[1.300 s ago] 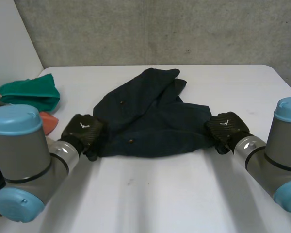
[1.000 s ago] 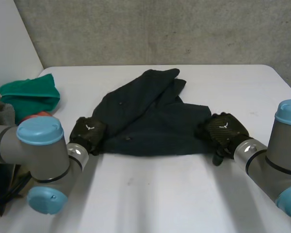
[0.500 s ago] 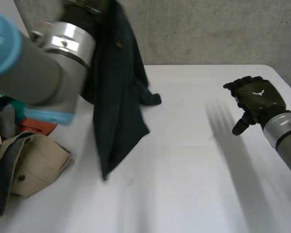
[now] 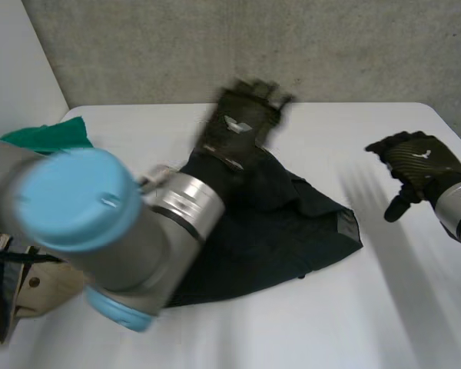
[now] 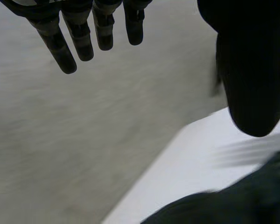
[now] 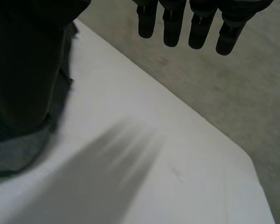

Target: Fold the laundry.

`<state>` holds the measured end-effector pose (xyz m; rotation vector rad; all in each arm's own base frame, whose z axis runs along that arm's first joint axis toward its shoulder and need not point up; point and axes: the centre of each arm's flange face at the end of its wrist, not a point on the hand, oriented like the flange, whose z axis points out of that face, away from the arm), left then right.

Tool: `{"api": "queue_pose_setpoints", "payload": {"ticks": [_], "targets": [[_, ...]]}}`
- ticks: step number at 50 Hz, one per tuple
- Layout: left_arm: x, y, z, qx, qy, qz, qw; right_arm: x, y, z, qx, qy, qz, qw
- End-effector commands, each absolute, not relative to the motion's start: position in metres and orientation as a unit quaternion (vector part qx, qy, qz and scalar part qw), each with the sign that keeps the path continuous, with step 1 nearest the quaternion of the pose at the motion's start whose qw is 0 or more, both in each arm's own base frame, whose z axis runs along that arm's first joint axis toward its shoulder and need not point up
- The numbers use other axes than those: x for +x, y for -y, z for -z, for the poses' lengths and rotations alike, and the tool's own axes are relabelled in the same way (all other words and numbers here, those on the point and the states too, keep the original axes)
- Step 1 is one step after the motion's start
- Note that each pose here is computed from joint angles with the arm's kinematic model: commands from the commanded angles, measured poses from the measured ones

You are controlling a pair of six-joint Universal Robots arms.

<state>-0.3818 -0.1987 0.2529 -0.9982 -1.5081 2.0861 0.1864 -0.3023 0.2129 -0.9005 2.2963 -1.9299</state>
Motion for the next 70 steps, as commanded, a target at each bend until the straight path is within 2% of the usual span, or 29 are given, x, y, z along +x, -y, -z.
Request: {"api": "queue_pose_setpoints", "payload": {"ticks": [1, 7, 10, 18, 29, 32, 40, 47, 50, 54, 57, 58, 60, 61, 64, 67, 70], "targets": [[-0.311, 0.220, -0.268, -0.274, 0.604, -0.744, 0.078, 0.225, 0.262, -0.233, -0.391, -0.697, 0.598, 0.066], [-0.265, 0.191, -0.226, -0.291, 0.707, -0.644, 0.018, 0.257, 0.229, -0.229, -0.492, -0.667, 0.550, 0.102], [-0.247, 0.177, -0.207, -0.290, 0.744, -0.601, 0.006, 0.268, 0.228, -0.220, -0.520, -0.663, 0.528, 0.101], [-0.223, 0.154, -0.178, -0.242, 0.799, -0.549, 0.043, 0.297, 0.233, -0.187, -0.553, -0.675, 0.476, 0.109], [-0.220, 0.161, -0.149, -0.238, 0.814, -0.527, 0.056, 0.326, 0.252, -0.143, -0.553, -0.682, 0.464, 0.116], [-0.221, 0.163, -0.143, -0.241, 0.817, -0.521, 0.052, 0.327, 0.253, -0.141, -0.549, -0.686, 0.463, 0.119], [-0.230, 0.177, -0.122, -0.253, 0.817, -0.516, 0.043, 0.317, 0.247, -0.172, -0.511, -0.687, 0.497, 0.143], [-0.239, 0.201, -0.121, -0.260, 0.799, -0.541, 0.005, 0.303, 0.241, -0.207, -0.485, -0.672, 0.541, 0.141], [-0.240, 0.212, -0.131, -0.254, 0.788, -0.560, -0.016, 0.297, 0.242, -0.231, -0.460, -0.667, 0.568, 0.146], [-0.240, 0.226, -0.167, -0.230, 0.763, -0.603, -0.035, 0.286, 0.243, -0.266, -0.428, -0.653, 0.608, 0.142], [-0.241, 0.228, -0.223, -0.202, 0.715, -0.669, -0.023, 0.278, 0.242, -0.298, -0.411, -0.630, 0.646, 0.132], [-0.241, 0.226, -0.255, -0.192, 0.680, -0.707, -0.013, 0.275, 0.240, -0.315, -0.407, -0.614, 0.665, 0.125], [-0.241, 0.223, -0.287, -0.185, 0.645, -0.741, -0.002, 0.272, 0.237, -0.331, -0.405, -0.602, 0.679, 0.116], [-0.241, 0.218, -0.317, -0.182, 0.612, -0.770, 0.007, 0.267, 0.235, -0.343, -0.405, -0.598, 0.684, 0.102], [-0.239, 0.210, -0.354, -0.192, 0.583, -0.789, 0.018, 0.258, 0.230, -0.363, -0.420, -0.593, 0.683, 0.075], [-0.241, 0.208, -0.369, -0.210, 0.591, -0.778, 0.028, 0.256, 0.224, -0.376, -0.439, -0.586, 0.679, 0.055], [-0.245, 0.218, -0.367, -0.227, 0.615, -0.754, 0.027, 0.258, 0.228, -0.378, -0.452, -0.579, 0.677, 0.040]]}}
